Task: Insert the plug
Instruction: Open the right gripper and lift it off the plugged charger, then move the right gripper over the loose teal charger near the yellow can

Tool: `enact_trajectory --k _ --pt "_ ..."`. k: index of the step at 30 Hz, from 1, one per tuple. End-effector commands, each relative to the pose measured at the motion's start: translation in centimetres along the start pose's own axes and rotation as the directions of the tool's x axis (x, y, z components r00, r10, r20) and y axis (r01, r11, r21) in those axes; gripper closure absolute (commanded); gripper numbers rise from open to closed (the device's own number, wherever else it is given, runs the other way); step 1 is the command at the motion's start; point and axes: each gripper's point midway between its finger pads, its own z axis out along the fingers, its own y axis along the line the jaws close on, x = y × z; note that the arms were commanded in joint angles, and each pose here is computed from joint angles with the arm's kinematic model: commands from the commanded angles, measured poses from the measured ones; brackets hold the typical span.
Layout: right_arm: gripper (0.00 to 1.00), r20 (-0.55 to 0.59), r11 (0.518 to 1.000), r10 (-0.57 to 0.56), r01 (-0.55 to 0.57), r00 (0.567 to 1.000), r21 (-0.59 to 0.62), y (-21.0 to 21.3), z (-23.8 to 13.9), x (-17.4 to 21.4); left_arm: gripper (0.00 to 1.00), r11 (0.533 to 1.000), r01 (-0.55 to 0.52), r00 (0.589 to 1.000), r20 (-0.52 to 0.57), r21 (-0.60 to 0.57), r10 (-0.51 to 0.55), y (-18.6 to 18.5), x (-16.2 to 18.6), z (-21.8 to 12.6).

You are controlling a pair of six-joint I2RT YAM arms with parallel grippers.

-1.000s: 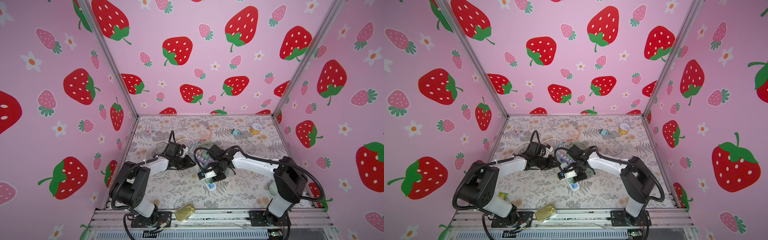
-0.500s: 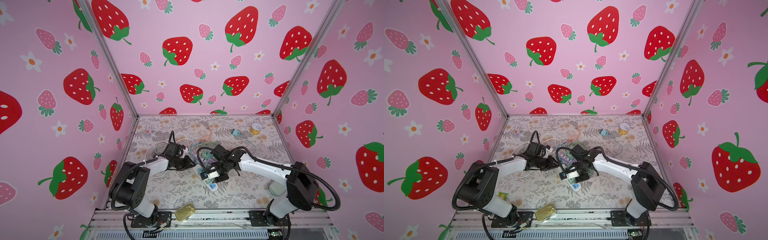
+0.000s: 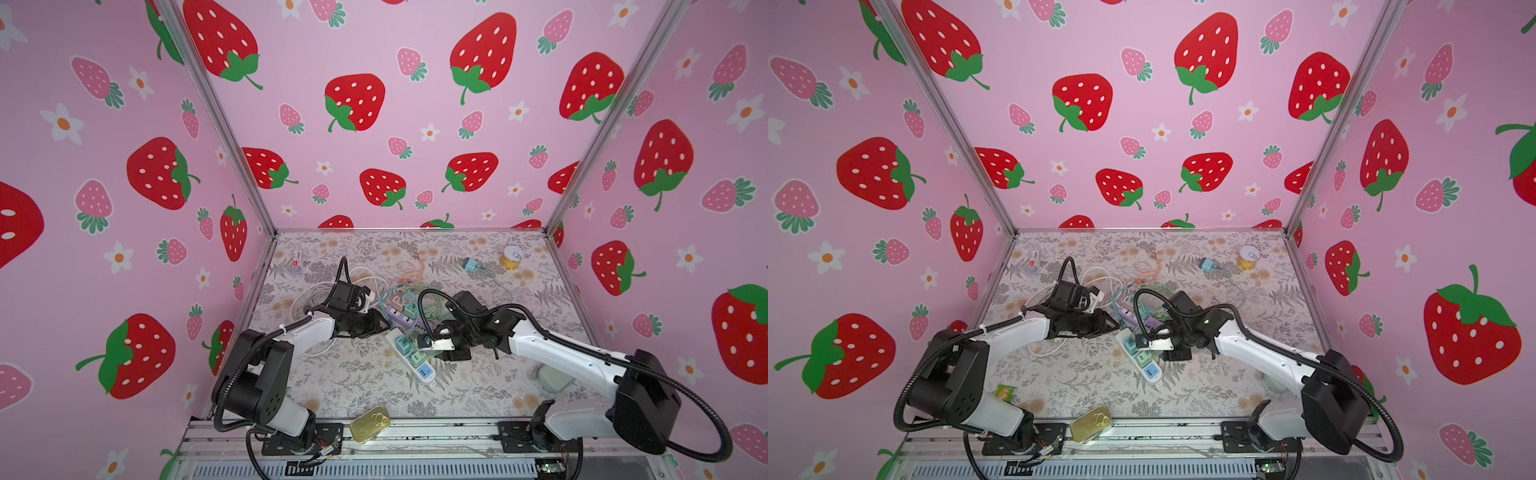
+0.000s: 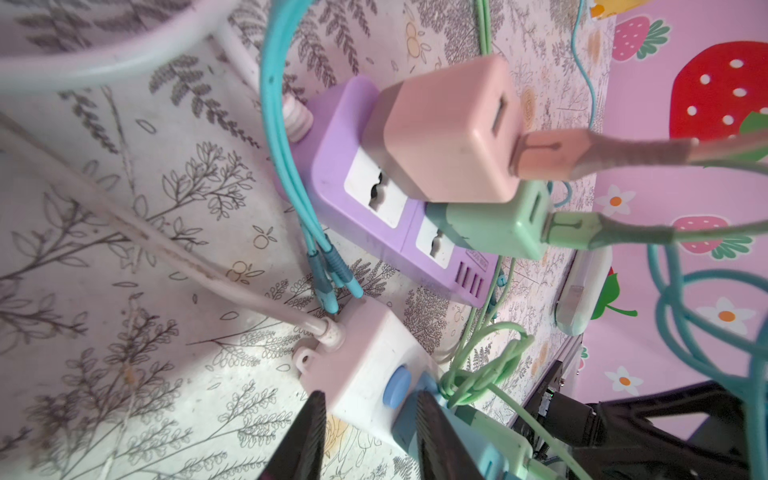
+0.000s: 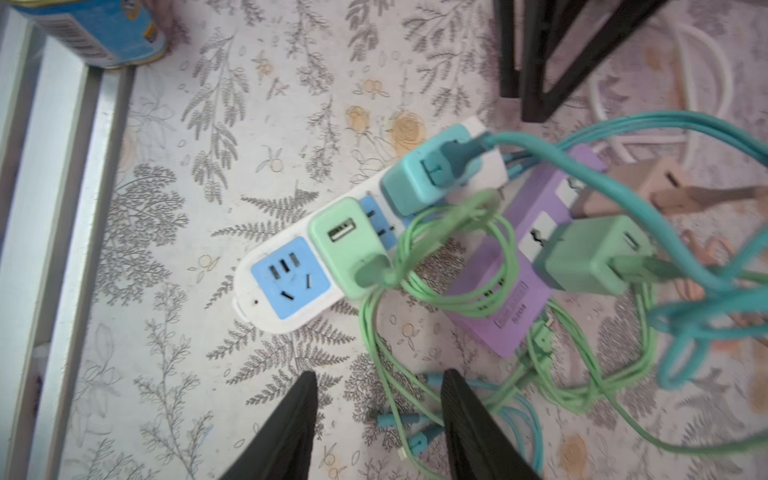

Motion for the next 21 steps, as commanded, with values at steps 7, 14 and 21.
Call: enact_trajectory --k 7,14,21 --pt "0.32 0.144 0.771 0.354 -0.375 0.924 0.514 -9.8 -5.0 2.7 0.59 0.999 -0.037 0.999 0.036 -0.020 0.038 -0.6 -1.0 -1.3" --pt "0.27 0.205 0.524 0.562 -0.537 0.801 0.661 -15.4 -7.6 7.2 0.57 0.997 -0.047 0.996 0.076 -0.055 0.051 -0.4 -1.0 -2.4" --pt "0.26 0.201 0.429 0.661 -0.584 0.723 0.689 -19.0 -7.0 11.0 0.52 0.992 -0.066 0.990 0.116 -0.110 0.079 -0.1 -0.6 -4.0"
